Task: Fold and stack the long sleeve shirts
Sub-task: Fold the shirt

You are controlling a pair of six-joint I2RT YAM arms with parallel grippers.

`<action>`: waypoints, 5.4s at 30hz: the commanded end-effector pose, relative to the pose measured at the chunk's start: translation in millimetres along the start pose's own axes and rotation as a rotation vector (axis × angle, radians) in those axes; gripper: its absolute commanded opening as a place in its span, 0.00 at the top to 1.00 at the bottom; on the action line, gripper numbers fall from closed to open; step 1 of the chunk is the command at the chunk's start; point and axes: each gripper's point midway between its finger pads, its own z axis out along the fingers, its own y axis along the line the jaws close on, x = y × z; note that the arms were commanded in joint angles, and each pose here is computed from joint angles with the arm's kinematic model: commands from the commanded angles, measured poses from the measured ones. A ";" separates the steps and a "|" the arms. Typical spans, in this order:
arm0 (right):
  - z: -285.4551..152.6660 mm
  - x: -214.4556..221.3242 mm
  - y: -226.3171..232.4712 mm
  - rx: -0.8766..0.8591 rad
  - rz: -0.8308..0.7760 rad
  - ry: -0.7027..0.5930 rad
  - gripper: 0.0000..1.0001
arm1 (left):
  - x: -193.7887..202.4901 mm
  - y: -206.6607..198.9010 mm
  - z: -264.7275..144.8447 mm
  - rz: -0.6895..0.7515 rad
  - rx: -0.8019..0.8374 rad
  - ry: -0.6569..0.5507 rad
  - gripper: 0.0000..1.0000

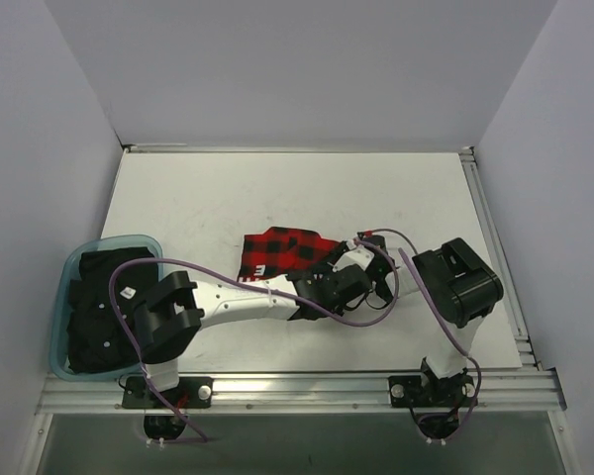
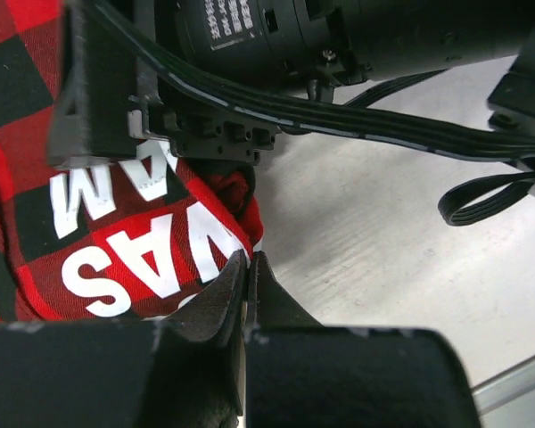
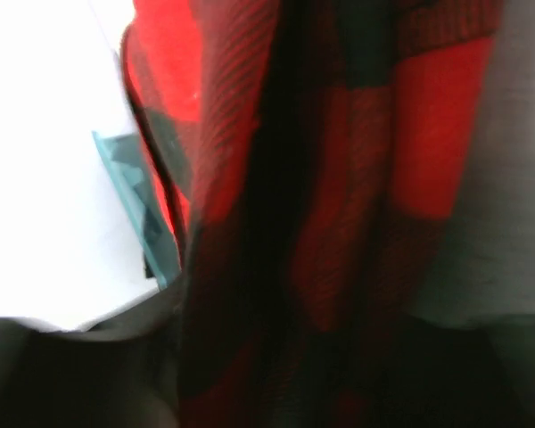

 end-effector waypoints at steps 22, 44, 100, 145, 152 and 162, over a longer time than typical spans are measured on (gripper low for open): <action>-190.3 -115.9 29.7 0.733 -0.626 -0.176 1.00 | -38.3 237.8 -118.3 -0.436 -0.082 -0.134 0.03; -171.6 -181.7 18.5 1.941 -1.231 0.136 1.00 | 30.7 308.5 -110.4 -0.518 -0.288 -0.107 0.03; -87.3 30.0 78.1 0.483 -0.950 -0.018 0.62 | -57.4 169.6 -5.0 -0.866 0.178 -0.022 0.03; -41.5 81.8 -43.9 0.498 -0.870 0.323 1.00 | 36.4 138.7 133.5 -0.900 0.091 0.219 1.00; -61.4 63.8 -7.3 0.479 -0.894 0.251 0.81 | 47.8 162.9 116.0 -0.842 0.094 0.212 1.00; -117.8 -49.4 48.8 0.284 -0.598 -0.094 0.63 | 61.4 166.9 105.6 -0.782 0.116 0.237 1.00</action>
